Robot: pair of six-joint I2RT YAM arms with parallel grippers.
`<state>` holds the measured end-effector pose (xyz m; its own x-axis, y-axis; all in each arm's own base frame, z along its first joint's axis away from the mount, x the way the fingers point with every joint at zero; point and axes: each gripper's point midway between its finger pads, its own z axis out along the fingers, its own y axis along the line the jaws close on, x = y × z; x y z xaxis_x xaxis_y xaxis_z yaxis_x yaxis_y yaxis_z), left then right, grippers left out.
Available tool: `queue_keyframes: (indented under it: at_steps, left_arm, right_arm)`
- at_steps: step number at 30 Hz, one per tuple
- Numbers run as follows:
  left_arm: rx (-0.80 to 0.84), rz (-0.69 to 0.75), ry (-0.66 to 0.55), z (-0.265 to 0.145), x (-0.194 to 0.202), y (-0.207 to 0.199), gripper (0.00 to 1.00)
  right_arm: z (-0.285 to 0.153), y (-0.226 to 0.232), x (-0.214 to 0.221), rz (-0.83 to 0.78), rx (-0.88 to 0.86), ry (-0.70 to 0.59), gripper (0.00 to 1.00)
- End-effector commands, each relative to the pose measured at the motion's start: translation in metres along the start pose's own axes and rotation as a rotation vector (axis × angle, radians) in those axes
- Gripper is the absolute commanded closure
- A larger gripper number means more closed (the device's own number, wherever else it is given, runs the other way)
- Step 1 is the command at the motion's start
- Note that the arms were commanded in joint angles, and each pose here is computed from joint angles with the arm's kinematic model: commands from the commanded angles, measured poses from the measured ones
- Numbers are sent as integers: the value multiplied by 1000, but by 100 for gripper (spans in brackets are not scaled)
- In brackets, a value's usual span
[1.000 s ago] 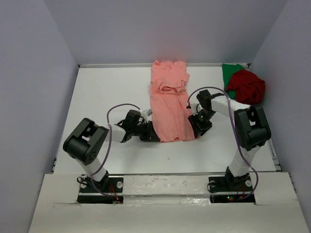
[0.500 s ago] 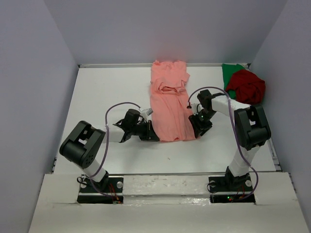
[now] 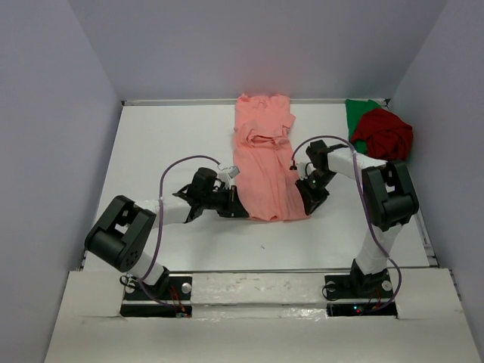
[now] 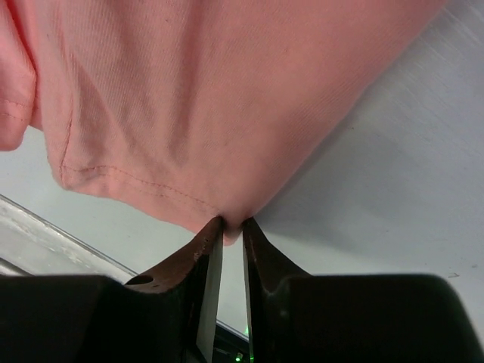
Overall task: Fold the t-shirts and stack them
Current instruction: Grab the bottom of the folded rectangular tshirt with both arms, then fold the folded rectangular tshirt in 1/3 of the way
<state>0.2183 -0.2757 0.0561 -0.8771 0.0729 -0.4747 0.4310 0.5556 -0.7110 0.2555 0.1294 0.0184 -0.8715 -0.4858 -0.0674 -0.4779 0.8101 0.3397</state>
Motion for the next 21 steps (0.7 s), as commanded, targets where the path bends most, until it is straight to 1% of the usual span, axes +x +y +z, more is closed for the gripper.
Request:
queue_keyframes:
  at_steps: [1,2,3,6,12,15,16,18,21]
  left_arm:
    - [47,65,-29,-3,-15,-17,100]
    - [49,67,-29,-4,-15,-18,100]
    - [47,68,-29,-4,-15,-18,100]
    - [48,76,-31,-4,-16,-18,100]
    - [55,142,-42,-8,-27,-26,100]
    - [100,225,-40,-14,-31,-38,100]
    - [139,255,-24,-15,-28,-45,100]
    - [192,350,-17,-21,-31,-57,100]
    - [222,397,-16,-27,-36,-68,100]
  right_arm:
    - [7,4,5,-14,-51,21,78]
    - [8,6,5,-14,-61,25,78]
    - [8,7,7,-21,-70,33,85]
    - [8,5,9,-22,-61,46,100]
    - [-13,14,8,-63,-76,27,100]
    - [-30,21,7,-97,-81,5,100]
    - [-35,24,11,-100,-87,15,100]
    - [-46,29,13,-122,-89,8,100]
    - [-59,35,17,-151,-92,-3,100]
